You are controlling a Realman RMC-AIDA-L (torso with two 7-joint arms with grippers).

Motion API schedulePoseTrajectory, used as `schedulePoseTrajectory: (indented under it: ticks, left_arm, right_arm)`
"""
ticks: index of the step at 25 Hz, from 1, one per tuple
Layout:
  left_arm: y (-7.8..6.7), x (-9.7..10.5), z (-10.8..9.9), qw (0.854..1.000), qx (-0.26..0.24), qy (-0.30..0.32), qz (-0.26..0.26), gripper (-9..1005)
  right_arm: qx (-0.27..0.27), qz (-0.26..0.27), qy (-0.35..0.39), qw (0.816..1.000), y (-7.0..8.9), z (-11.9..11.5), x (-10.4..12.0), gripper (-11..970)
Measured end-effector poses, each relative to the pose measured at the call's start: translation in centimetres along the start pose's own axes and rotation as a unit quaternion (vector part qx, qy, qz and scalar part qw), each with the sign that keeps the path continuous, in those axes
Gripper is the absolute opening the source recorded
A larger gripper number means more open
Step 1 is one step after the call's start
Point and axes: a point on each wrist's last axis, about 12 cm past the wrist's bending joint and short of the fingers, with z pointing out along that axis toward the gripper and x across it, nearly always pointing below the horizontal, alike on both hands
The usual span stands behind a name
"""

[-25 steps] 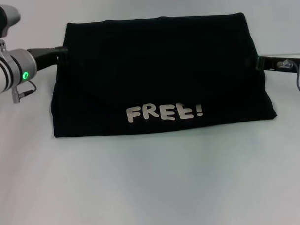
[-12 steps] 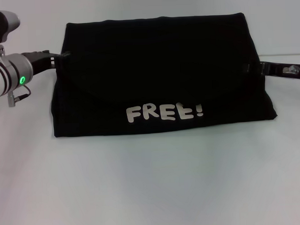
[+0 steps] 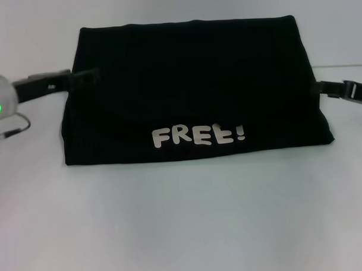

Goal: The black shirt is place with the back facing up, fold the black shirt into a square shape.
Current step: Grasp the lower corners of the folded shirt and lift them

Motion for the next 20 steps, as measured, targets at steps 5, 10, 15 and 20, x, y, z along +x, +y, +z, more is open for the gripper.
schedulePoseTrajectory:
  ticks: [5,10,15,20]
  left_arm:
    - [0.7,1.5,-2.9,0.998,0.028,0.018,-0.052,873]
    - [1.8,3.4,-4.4,0.994,0.006,0.042,-0.104,873]
    - [1.8,5.1,-3.6,0.990,-0.022,0.091,-0.109,872]
    - [1.1,6.0,-2.3,0.989,-0.027,0.116,-0.091,873]
  right_arm:
    - [-0.037,-0.001,-0.018,0.999,-0.7,-2.0,1.7,655]
    - [-0.069,-0.006,-0.023,0.997,-0.7,-3.1,2.9,753]
    - [-0.072,0.000,-0.019,0.997,-0.8,-3.4,2.7,792]
    - [-0.069,0.004,-0.018,0.997,-0.9,-3.4,2.5,815]
